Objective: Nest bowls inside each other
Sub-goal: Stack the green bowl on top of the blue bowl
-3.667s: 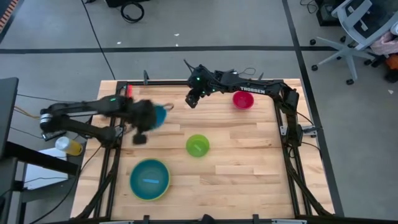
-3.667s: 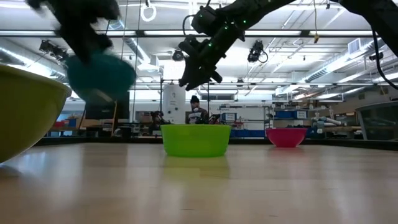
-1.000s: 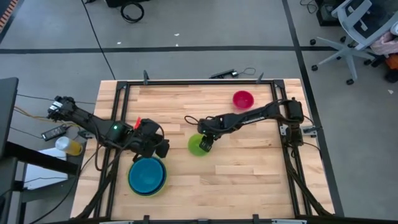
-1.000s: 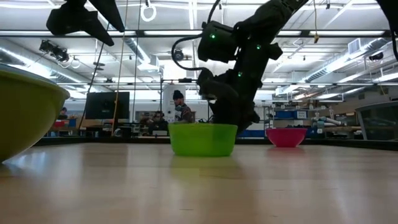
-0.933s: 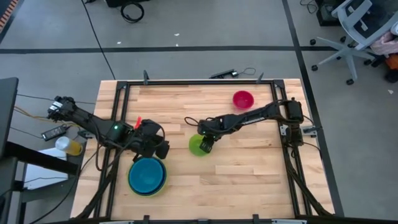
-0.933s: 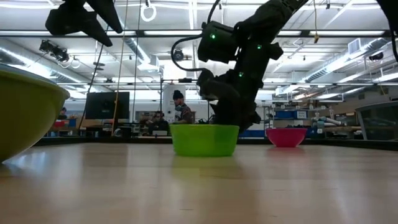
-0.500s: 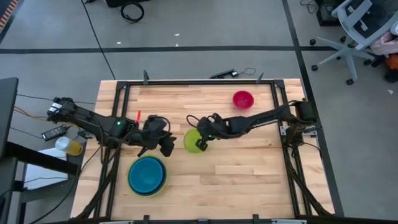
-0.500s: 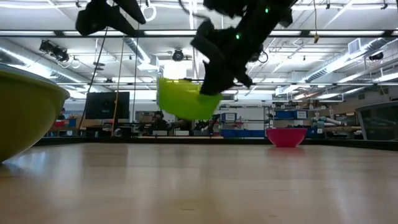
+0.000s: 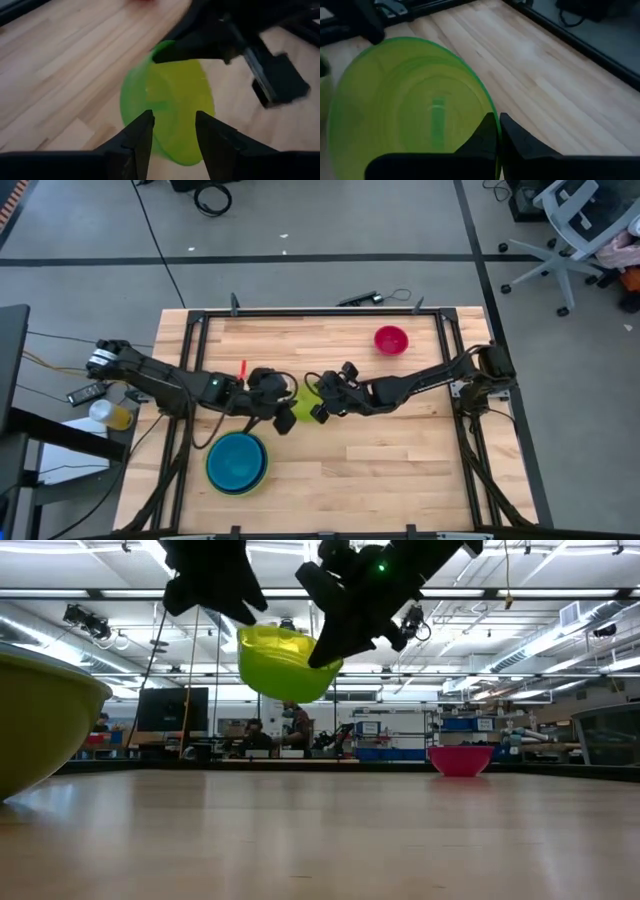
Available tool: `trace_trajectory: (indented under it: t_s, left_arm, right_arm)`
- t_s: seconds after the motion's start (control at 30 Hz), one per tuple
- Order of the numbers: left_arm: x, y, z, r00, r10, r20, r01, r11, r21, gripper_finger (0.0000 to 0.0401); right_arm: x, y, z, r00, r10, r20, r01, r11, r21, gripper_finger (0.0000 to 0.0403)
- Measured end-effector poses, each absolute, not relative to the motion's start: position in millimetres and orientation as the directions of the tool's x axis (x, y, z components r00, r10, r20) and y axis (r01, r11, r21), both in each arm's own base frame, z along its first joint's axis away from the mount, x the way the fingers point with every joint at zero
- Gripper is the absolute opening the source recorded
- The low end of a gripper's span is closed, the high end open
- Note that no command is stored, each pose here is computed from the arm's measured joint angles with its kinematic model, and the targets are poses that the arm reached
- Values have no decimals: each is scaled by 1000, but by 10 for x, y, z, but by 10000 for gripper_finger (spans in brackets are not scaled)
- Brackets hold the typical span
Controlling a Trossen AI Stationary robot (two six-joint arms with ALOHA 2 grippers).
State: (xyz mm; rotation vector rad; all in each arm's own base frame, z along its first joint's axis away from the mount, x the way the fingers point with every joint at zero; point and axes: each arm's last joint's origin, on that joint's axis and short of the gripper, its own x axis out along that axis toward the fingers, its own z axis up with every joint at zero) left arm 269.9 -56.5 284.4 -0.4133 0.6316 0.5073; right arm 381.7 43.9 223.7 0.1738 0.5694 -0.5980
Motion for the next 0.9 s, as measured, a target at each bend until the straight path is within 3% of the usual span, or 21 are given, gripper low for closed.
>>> trace_trajectory:
  t_s: [0.23, 0.5, 0.7, 0.9]
  left_arm:
    - [2712, -410, 2749, 615, 375, -694, -626, 767, -139, 132]
    - [2704, -354, 2743, 591, 421, -688, -639, 765, -80, 12]
    - [2693, -332, 2748, 583, 431, -689, -642, 764, -66, 2]
    - [2596, -334, 2803, 580, 370, -726, -613, 785, -90, 1]
  right_arm:
    - [3858, 552, 2377, 700, -503, -506, 550, 832, -66, 14]
    - [3892, 586, 2508, 711, -509, -485, 523, 844, -119, 20]
    - [3915, 578, 2574, 719, -508, -474, 501, 852, -152, 25]
    - [3963, 583, 2727, 760, -448, -471, 481, 875, -56, 72]
